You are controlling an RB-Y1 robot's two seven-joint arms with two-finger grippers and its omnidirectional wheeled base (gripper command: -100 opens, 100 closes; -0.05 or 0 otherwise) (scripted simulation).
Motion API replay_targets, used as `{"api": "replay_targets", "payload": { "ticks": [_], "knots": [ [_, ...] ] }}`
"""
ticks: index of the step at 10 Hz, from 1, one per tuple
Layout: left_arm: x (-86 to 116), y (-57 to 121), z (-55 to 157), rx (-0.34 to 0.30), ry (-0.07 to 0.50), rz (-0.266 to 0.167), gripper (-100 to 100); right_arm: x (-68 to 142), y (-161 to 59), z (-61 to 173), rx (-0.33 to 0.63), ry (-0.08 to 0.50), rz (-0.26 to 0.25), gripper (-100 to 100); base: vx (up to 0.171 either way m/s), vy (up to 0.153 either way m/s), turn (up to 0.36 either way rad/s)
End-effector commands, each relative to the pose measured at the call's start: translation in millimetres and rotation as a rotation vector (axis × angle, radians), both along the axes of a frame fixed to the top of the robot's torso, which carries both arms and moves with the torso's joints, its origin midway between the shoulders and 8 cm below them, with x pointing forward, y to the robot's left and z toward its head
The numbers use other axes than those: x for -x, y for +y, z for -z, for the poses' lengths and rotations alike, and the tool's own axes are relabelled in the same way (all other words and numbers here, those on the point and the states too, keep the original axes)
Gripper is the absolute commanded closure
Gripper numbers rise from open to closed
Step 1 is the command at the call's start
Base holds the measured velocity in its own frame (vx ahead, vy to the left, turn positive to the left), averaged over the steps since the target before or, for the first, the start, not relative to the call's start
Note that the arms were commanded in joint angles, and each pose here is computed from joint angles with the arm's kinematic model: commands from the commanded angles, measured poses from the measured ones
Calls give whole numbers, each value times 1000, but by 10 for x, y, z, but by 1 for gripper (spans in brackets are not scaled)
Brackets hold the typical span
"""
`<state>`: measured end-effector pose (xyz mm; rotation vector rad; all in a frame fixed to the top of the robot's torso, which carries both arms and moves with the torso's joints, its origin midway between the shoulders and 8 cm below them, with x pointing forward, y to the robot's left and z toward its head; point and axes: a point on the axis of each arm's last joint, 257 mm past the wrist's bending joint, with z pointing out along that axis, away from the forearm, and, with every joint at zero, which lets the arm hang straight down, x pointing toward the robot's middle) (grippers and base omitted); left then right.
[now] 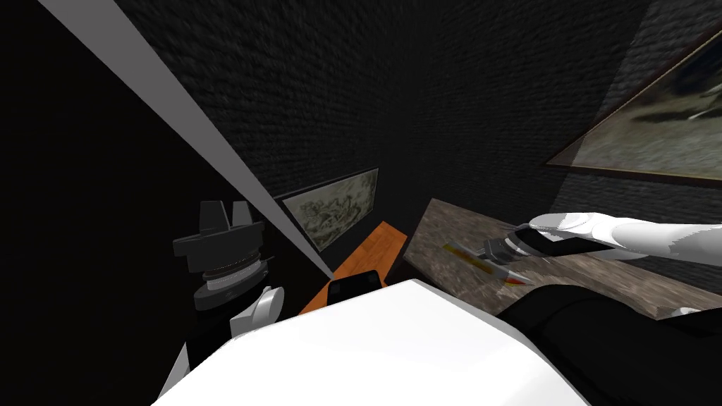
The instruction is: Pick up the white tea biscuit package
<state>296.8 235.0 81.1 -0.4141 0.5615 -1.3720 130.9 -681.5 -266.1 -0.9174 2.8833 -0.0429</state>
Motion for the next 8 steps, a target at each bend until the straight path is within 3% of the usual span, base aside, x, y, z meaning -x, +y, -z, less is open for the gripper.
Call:
{"api": "replay_targets", "payload": {
  "ticks": [1, 2, 5, 7, 8],
  "knots": [
    [0, 0, 0, 0, 0, 0, 0, 0, 0, 0, 0, 0, 0, 0, 0, 0, 0],
    [0, 0, 0, 0, 0, 0, 0, -34, 22, -18, -2, 2, -20, 100, 38, 0, -258],
    [0, 0, 0, 0, 0, 0, 0, -225, 94, -187, -2, 5, -95, 100, 97, 19, -268],
    [0, 0, 0, 0, 0, 0, 0, -189, 86, -173, -2, 7, -91, 100, 43, 3, -53],
    [0, 0, 0, 0, 0, 0, 0, -195, 90, -176, -3, 7, -91, 0, 0, 0, 0]
  ]
}}
